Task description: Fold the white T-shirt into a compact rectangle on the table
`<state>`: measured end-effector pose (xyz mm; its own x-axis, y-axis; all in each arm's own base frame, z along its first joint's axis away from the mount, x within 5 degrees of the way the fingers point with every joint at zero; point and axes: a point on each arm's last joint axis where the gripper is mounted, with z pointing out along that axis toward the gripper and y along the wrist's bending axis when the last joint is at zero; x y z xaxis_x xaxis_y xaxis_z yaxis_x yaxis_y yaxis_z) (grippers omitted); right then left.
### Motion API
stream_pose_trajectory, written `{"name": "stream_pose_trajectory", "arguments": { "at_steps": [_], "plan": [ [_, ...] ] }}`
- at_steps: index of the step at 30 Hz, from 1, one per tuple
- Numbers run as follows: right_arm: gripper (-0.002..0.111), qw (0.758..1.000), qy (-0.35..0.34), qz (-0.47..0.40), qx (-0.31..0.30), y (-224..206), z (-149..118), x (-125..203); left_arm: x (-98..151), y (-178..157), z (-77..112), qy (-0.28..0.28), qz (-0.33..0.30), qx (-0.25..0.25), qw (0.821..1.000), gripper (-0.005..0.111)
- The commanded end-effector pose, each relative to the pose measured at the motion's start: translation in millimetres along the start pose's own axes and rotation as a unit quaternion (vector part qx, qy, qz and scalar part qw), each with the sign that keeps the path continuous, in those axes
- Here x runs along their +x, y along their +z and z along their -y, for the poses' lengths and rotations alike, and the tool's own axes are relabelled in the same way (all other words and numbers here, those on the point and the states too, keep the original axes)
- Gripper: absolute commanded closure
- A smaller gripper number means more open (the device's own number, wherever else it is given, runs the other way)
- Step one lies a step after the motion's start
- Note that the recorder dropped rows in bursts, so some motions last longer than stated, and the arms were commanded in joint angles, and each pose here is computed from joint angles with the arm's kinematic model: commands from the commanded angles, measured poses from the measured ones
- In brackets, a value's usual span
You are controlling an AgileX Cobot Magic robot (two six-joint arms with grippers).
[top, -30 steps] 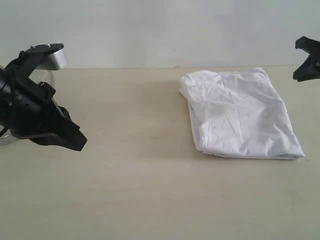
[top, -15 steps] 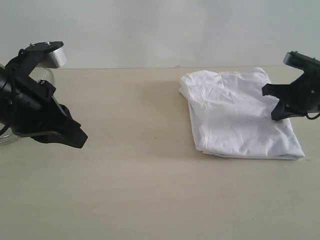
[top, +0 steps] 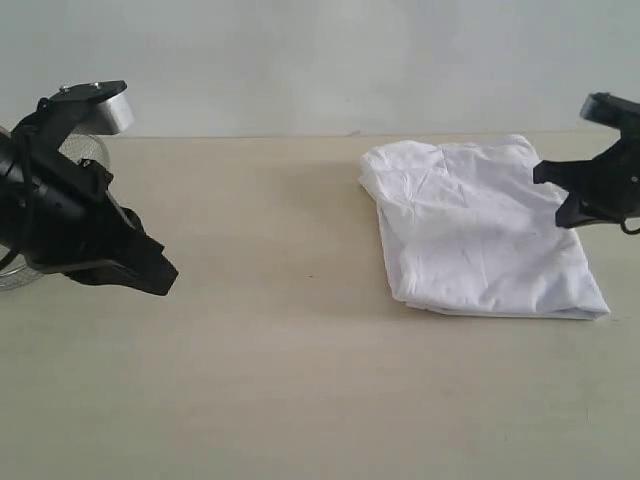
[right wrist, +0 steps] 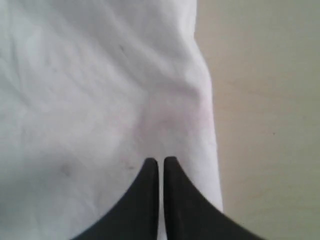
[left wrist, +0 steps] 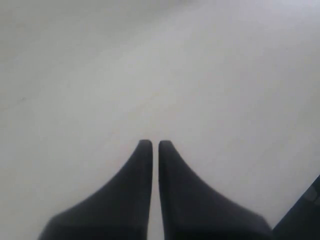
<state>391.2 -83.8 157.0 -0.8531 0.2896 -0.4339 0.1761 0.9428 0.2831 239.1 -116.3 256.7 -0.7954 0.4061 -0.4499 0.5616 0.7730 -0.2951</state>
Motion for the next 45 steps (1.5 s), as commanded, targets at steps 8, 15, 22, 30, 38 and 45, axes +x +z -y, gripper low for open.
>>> {"name": "stream_pose_trajectory", "arguments": {
  "at_steps": [8, 15, 22, 30, 38, 45],
  "plan": [
    [0.108, 0.996, -0.012, 0.076, -0.039, -92, -34, -8, -4, -1, 2.7, -0.014, 0.028, 0.004, 1.000, 0.102],
    [0.108, 0.996, 0.024, 0.073, -0.041, -101, -35, 39, -6, -1, 1.7, -0.014, 0.038, -0.001, 0.999, 0.102],
    [0.108, 0.988, 0.069, 0.127, -0.046, -109, -34, 92, -10, -2, 2.3, -0.030, 0.063, 0.004, 0.998, 0.102],
    [0.108, 0.991, 0.069, 0.105, -0.049, -107, -33, 112, -12, -2, 1.5, -0.031, 0.070, -0.001, 0.997, 0.102],
    [0.108, 0.991, 0.069, 0.107, -0.047, -107, -33, 111, -12, -2, 1.5, -0.031, 0.070, -0.001, 0.997, 0.102],
    [0.108, 0.991, 0.069, 0.107, -0.047, -107, -33, 111, -11, -2, -7.2, 0.038, 0.065, -0.053, 0.996, 0.102]
  ]
}}
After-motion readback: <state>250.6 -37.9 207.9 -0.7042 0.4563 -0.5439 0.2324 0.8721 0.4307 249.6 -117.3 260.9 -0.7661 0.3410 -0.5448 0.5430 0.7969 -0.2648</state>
